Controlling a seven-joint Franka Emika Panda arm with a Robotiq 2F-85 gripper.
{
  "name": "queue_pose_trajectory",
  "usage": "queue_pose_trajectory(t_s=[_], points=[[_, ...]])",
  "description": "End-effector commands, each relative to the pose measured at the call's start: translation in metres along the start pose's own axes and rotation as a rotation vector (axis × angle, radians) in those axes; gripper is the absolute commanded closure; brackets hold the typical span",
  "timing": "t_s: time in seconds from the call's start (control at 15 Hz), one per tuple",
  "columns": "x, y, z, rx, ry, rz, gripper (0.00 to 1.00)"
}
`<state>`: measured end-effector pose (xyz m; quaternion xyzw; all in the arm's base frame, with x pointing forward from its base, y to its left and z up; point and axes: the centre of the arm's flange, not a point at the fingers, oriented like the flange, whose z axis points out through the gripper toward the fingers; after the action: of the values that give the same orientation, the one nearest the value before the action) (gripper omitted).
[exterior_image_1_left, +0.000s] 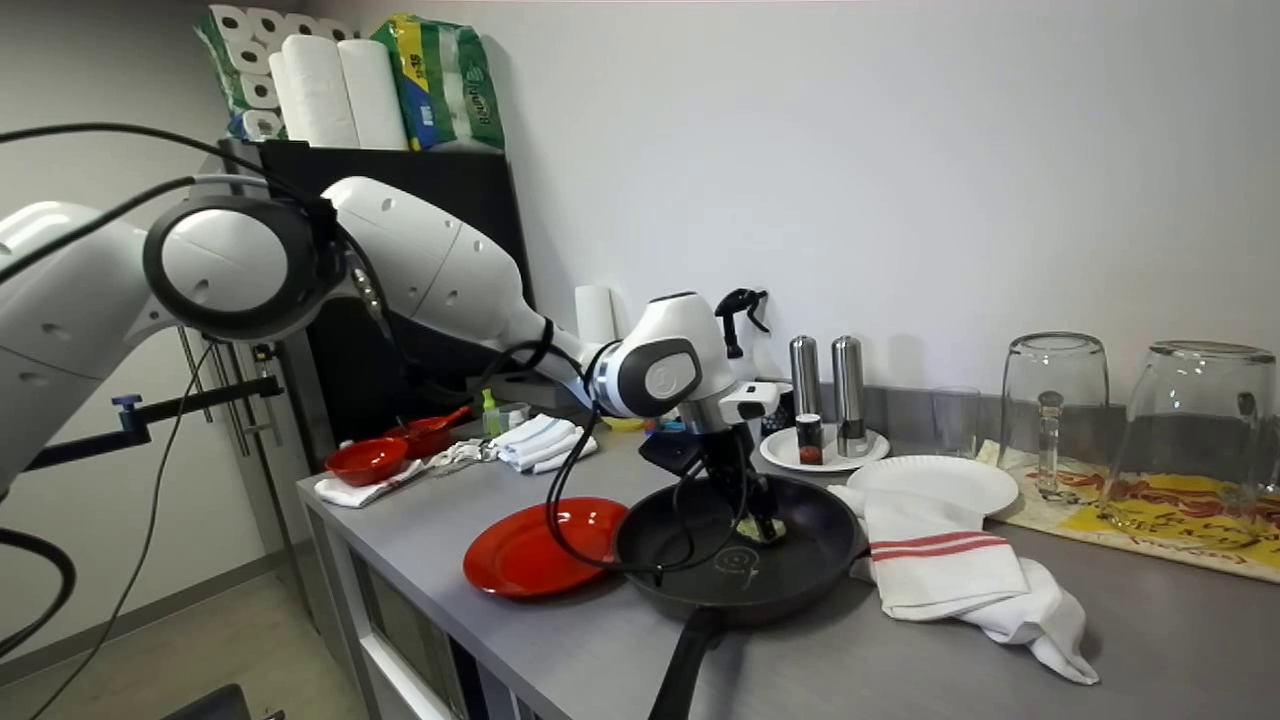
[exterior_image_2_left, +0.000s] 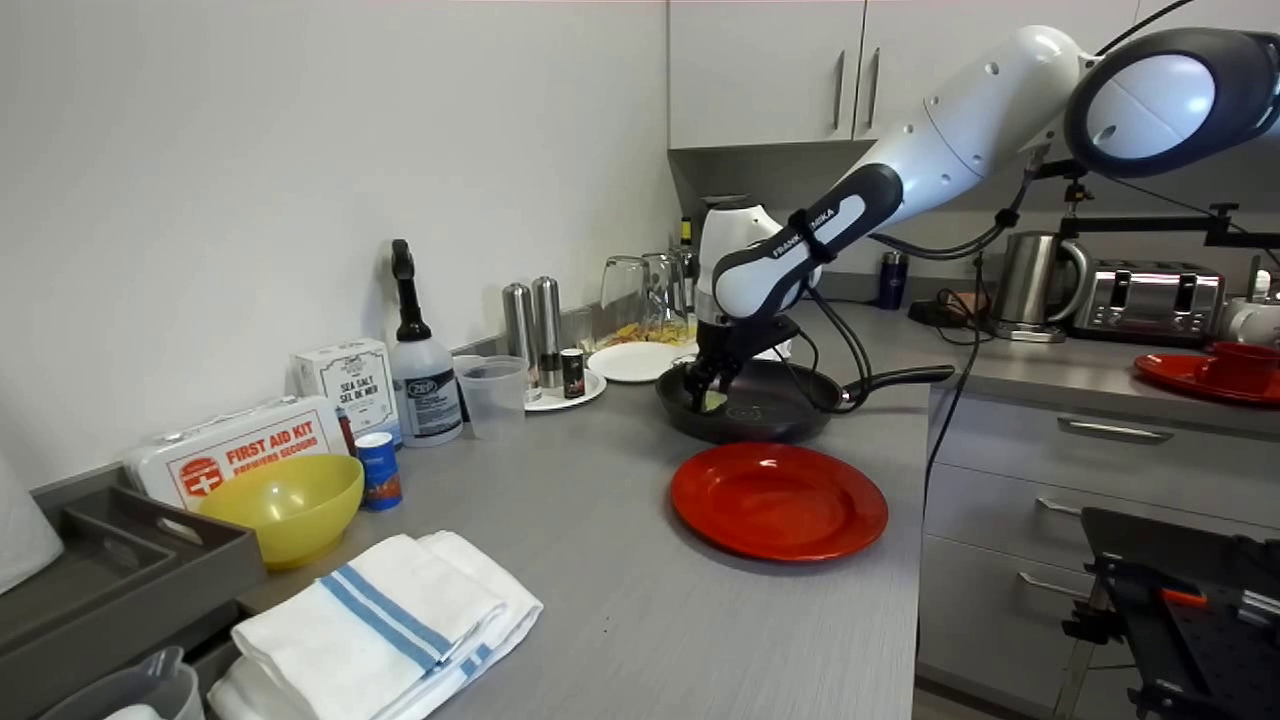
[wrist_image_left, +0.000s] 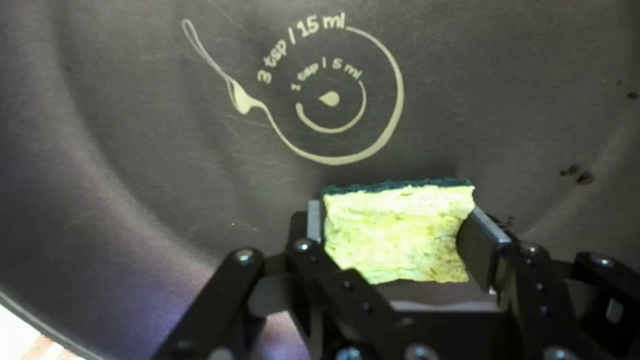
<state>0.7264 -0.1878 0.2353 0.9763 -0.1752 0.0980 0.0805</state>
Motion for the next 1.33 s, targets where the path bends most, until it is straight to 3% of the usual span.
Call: queue_pose_trajectory(t_s=[0.0,0.8,1.27], points=[[-0.011,0.006,0.017,-0.034,-0.039,0.048,0.61],[-0.016,0.072,0.025,-0.126,-0.045,0.289,0.61],[-0.014,0.058,0.025,-0.095,-0.064,0.354,0.61]])
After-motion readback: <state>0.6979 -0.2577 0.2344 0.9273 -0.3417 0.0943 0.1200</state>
